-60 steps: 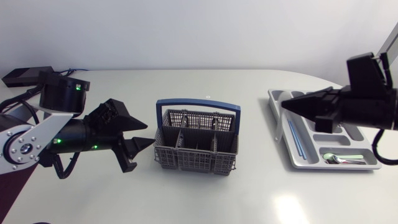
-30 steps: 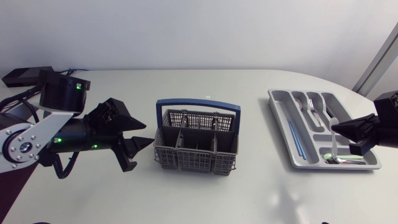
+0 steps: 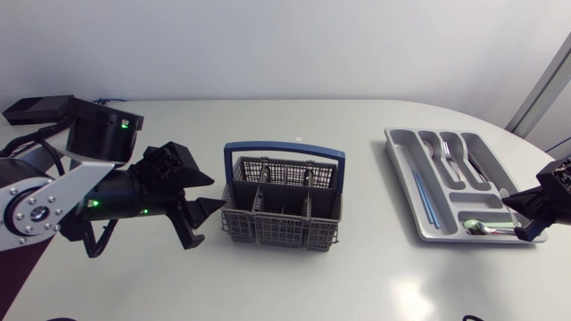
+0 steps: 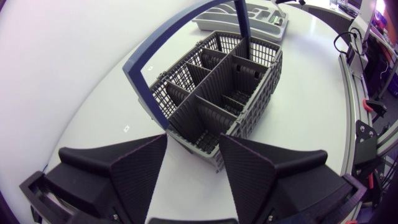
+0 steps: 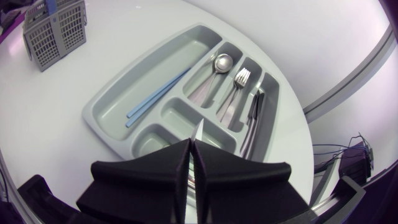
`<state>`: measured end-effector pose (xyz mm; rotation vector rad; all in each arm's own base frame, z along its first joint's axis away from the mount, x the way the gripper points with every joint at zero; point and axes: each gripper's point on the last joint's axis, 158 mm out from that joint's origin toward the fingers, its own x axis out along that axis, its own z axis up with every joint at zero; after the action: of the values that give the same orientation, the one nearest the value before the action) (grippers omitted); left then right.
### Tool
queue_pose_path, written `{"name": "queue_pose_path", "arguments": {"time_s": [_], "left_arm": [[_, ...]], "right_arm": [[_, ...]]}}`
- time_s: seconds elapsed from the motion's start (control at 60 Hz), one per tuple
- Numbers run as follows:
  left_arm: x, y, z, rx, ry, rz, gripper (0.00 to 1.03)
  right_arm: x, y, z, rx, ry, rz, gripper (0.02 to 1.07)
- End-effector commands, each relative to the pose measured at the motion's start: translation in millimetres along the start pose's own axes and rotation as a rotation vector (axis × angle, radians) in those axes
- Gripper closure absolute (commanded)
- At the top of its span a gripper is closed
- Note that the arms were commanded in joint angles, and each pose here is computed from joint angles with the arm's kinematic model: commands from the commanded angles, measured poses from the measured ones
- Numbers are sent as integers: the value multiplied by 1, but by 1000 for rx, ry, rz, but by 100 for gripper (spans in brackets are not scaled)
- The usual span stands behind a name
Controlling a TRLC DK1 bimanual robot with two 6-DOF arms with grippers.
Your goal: Unload the cutlery basket into the drawer organizer.
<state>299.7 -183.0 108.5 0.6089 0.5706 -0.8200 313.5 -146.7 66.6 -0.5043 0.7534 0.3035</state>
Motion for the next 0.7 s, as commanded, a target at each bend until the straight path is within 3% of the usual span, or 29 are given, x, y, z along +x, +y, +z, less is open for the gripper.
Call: {"name": "queue_pose_path", "arguments": {"time_s": [0.0, 0.283, 0.333, 0.4, 0.5, 0.683], "left_arm": [[-4, 6, 8, -15, -8, 16, 43], [-9, 9, 7, -19, -1, 34, 43], [-10, 9, 7, -19, 0, 33, 43], [-9, 9, 6, -21, 2, 33, 43], [-9, 9, 5, -22, 5, 33, 43], [-10, 13, 2, -30, 8, 42, 43]], "right_arm": [[7, -4, -12, -75, 18, -5, 101], [26, 6, -47, -177, 115, 5, 99], [27, 7, -53, -189, 138, -3, 94], [30, 7, -59, -198, 154, -16, 85], [29, 5, -63, -198, 171, -27, 57], [6, -8, -50, -209, 168, -91, 28]]}}
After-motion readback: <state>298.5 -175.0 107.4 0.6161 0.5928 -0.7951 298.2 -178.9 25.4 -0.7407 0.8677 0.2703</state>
